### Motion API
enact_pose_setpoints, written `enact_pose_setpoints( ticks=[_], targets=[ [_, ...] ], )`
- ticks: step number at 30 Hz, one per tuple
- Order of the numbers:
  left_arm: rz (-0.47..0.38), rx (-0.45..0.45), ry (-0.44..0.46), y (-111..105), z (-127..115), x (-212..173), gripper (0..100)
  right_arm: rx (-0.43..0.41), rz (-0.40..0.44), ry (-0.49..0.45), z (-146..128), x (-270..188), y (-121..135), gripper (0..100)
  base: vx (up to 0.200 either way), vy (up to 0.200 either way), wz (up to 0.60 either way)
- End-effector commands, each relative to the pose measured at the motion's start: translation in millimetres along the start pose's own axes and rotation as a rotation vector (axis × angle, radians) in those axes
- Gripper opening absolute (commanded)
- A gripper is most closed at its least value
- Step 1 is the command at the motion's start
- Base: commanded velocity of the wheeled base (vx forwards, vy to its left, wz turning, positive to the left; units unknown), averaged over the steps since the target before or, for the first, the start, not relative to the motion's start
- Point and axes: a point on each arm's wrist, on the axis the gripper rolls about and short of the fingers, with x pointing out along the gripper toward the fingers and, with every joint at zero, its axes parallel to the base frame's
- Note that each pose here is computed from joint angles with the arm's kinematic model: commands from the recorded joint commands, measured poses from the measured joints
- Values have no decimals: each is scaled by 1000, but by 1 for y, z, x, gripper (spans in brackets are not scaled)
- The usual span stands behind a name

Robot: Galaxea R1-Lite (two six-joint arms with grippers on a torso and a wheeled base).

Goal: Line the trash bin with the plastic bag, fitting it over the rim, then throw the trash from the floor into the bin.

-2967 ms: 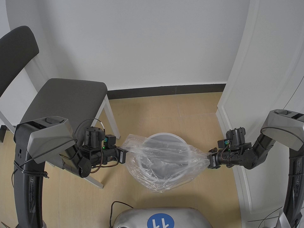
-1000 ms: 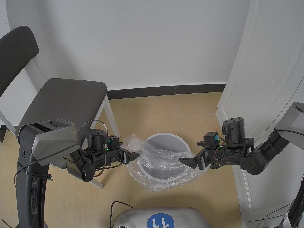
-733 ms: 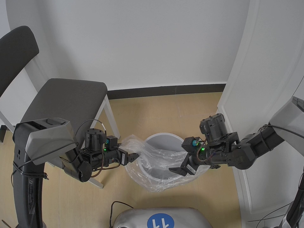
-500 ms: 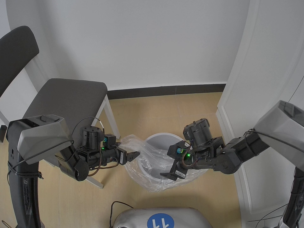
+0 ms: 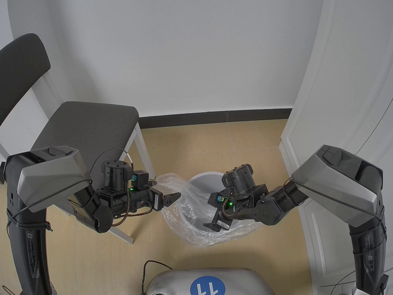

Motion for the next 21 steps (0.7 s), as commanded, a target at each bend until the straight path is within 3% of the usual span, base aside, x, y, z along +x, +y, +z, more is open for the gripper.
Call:
enact_pose_setpoints(
  ticks=[1, 2, 7, 14, 21],
  targets=[
    [0, 0, -1, 0, 0, 1, 100, 19, -4, 30, -17, 25, -4, 100, 0, 0, 0],
    [0, 0, -1, 0, 0, 1, 100, 19, -6, 30, -17, 25, -4, 0, 0, 0, 0],
    [0, 0, -1, 1, -1, 2, 100, 75, -84, 41, -20, 37, -22, 0, 0, 0, 0],
    [2, 1, -9, 2, 0, 4, 100, 142, -202, -61, 7, -3, -69, 0, 0, 0, 0],
    [8, -2, -17, 3, 1, 6, 100, 222, -283, -113, 8, -2, -103, 0, 0, 0, 0]
  ],
)
